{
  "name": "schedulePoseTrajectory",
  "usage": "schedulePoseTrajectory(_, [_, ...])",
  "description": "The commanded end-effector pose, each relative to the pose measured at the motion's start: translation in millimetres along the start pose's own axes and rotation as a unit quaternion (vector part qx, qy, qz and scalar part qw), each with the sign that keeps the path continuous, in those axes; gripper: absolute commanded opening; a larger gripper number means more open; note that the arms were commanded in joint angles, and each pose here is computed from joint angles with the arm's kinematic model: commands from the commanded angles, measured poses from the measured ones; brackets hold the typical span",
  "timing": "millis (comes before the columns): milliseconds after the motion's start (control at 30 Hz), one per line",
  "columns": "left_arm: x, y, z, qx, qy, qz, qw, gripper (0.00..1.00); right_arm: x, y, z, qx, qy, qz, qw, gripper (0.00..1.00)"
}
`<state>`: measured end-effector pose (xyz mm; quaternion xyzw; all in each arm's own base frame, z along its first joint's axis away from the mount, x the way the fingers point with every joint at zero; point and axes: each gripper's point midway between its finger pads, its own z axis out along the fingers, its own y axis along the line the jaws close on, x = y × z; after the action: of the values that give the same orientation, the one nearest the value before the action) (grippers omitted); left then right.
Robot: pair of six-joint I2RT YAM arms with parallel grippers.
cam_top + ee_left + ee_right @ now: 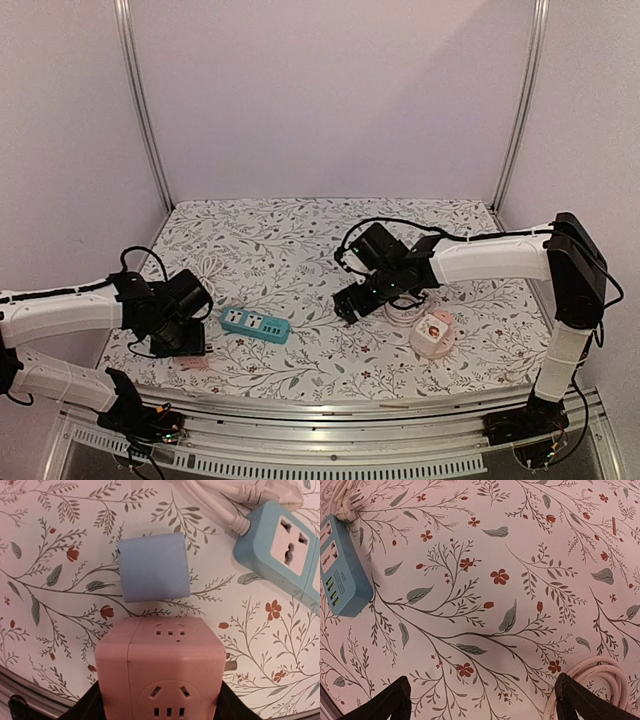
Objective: Insert the plug
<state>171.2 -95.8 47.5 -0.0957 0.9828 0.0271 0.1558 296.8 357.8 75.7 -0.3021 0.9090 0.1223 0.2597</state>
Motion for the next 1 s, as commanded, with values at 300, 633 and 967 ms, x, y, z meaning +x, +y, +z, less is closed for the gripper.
schedulePoseTrajectory(300, [-62, -72, -44, 0.087, -0.156, 0.121, 0.977, 0.0, -9, -26, -19, 0.02, -0.044, 0.046, 0.998, 0.99])
schedulePoseTrajectory(633, [-85, -147, -63, 0.152, -0.282, 0.239, 0.917, 0.0, -7, -30, -49, 0.012, -0.067, 0.061, 0.996, 0.99])
schedulePoseTrajectory(967, [-89, -212, -81, 0.201, -0.355, 0.37, 0.834, 0.0, -6, -32, -83, -0.003, -0.082, 0.082, 0.993, 0.99])
